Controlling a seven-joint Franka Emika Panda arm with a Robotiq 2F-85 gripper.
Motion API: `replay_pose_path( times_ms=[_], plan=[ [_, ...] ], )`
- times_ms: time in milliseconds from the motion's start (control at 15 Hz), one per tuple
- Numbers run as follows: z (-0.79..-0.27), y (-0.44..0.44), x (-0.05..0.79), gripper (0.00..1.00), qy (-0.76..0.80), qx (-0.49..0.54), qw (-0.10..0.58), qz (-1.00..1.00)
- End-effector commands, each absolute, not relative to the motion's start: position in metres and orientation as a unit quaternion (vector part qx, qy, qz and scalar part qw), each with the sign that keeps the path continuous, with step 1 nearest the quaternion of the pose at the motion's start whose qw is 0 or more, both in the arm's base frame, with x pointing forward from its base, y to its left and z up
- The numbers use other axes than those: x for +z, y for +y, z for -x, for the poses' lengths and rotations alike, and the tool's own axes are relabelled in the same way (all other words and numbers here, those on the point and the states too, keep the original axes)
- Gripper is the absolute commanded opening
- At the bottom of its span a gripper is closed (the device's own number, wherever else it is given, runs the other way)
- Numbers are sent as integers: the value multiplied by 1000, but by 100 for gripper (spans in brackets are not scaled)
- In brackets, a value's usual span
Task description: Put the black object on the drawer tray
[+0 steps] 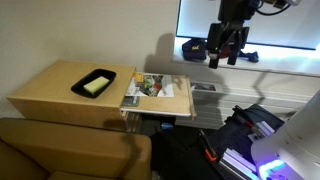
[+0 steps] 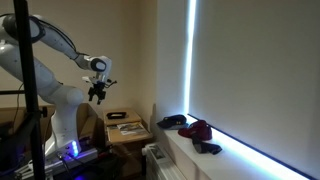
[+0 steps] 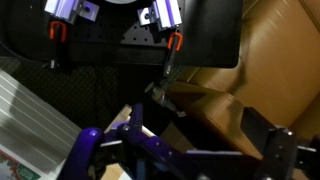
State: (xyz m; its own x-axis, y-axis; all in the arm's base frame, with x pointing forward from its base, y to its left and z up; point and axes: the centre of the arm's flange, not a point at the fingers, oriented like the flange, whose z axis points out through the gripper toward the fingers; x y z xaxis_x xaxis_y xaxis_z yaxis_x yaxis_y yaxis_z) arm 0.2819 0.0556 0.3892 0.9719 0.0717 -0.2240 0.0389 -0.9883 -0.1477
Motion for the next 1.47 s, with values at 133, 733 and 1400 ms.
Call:
replay_pose_path(
  times_ms=[133, 733, 1400],
  plan=[
    [-336, 141, 298, 100, 29, 53, 46, 997],
    [-339, 170, 307, 100, 49, 11, 33, 998],
    [-464, 219, 225, 100, 243, -104, 96, 960]
  ],
)
